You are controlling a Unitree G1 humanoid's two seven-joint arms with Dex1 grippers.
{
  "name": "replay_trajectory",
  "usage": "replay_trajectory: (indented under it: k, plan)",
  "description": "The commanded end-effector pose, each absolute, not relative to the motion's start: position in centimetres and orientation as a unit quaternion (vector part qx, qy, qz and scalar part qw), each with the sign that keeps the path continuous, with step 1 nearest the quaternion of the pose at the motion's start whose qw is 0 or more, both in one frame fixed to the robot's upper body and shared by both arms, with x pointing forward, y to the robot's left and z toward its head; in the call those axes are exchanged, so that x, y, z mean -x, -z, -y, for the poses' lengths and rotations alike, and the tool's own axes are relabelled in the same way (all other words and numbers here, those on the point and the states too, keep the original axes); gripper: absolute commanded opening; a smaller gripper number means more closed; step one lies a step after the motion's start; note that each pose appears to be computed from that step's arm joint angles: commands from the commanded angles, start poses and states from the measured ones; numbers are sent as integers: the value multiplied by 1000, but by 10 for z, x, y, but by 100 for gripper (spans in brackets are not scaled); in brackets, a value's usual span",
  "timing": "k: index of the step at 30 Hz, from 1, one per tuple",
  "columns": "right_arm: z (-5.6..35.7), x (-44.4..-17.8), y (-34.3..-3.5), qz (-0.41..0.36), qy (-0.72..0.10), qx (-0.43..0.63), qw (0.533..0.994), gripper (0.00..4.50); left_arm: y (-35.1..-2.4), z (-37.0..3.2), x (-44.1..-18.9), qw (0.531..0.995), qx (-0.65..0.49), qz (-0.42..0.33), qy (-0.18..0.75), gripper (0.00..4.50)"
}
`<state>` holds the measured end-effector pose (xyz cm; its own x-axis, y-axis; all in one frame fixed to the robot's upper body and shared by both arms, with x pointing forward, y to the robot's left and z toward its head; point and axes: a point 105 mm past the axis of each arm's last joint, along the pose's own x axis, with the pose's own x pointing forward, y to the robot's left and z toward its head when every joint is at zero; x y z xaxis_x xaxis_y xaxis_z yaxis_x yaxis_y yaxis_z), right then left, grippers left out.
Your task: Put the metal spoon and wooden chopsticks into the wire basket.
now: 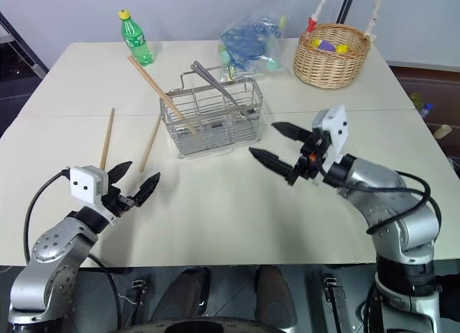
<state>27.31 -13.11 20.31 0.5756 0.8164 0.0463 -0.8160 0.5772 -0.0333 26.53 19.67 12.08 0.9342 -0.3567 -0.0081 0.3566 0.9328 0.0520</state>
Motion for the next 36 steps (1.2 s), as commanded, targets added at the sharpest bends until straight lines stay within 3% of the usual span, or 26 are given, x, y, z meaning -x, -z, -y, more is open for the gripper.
replay_trajectory:
  k: [1, 17, 23, 30, 36]
  plan:
    - [124, -255, -209, 62, -485, 50, 871, 446, -129, -201, -270, 986, -40, 21, 163, 426]
    - [130, -254, -172, 51, -515, 135, 845, 446, -127, -221, -302, 995, -54, 31, 74, 426]
    - [126, -263, -174, 58, -505, 134, 850, 446, -147, -230, -329, 997, -63, 40, 36, 426]
    - [127, -263, -173, 59, -496, 132, 856, 446, -155, -239, -365, 998, -58, -28, -27, 426]
    - [129, -263, -172, 59, -490, 133, 860, 446, -153, -236, -381, 994, -53, -76, -56, 426]
